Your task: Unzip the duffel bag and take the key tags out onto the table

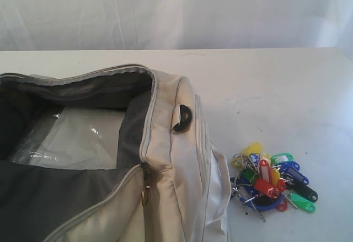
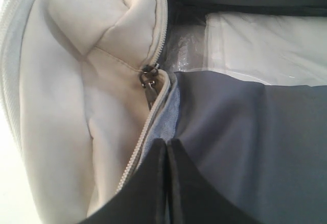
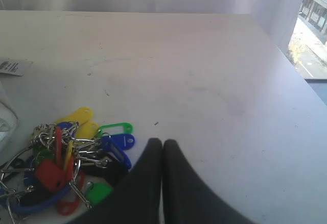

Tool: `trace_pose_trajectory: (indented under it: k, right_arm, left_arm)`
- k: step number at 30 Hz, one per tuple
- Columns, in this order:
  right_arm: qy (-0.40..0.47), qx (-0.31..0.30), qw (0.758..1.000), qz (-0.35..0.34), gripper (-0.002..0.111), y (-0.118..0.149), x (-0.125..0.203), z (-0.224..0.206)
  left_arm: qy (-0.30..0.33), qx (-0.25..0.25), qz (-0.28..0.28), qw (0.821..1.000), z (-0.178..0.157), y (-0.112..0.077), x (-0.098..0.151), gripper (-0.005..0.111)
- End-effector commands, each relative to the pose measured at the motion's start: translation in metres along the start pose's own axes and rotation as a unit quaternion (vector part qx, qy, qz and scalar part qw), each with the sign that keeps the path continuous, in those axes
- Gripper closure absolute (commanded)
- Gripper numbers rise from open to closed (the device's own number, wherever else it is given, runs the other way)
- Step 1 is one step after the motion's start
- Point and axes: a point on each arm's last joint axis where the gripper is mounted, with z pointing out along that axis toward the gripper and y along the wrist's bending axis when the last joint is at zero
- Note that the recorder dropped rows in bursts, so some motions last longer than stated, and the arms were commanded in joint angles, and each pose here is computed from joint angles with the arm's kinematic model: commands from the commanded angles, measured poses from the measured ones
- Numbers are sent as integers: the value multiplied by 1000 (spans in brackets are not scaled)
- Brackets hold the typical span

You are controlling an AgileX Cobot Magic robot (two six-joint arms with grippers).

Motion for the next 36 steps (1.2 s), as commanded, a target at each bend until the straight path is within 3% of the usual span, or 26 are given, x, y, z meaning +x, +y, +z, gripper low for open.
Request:
trace_pose_trajectory:
  k: [1, 15, 22, 29, 36]
  right_arm:
    - [0, 2, 1000, 6, 107, 0, 1, 0]
    - [2, -7, 1000, -1, 107, 1, 2, 0]
    - [-3, -8, 995, -103, 107, -2, 1, 0]
    - [-2, -11, 1000, 28, 107, -1, 1, 0]
    - [-2, -11, 1000, 29, 107, -1, 1, 0]
  left_arm:
    - [0, 0, -1, 1000, 0, 0, 1, 107]
    - [0, 0, -1, 1000, 0, 0, 1, 107]
    - [0, 0, -1, 1000, 0, 0, 1, 107]
    - [0, 0, -1, 1000, 0, 0, 1, 107]
    - [0, 0, -1, 1000, 0, 0, 1, 107]
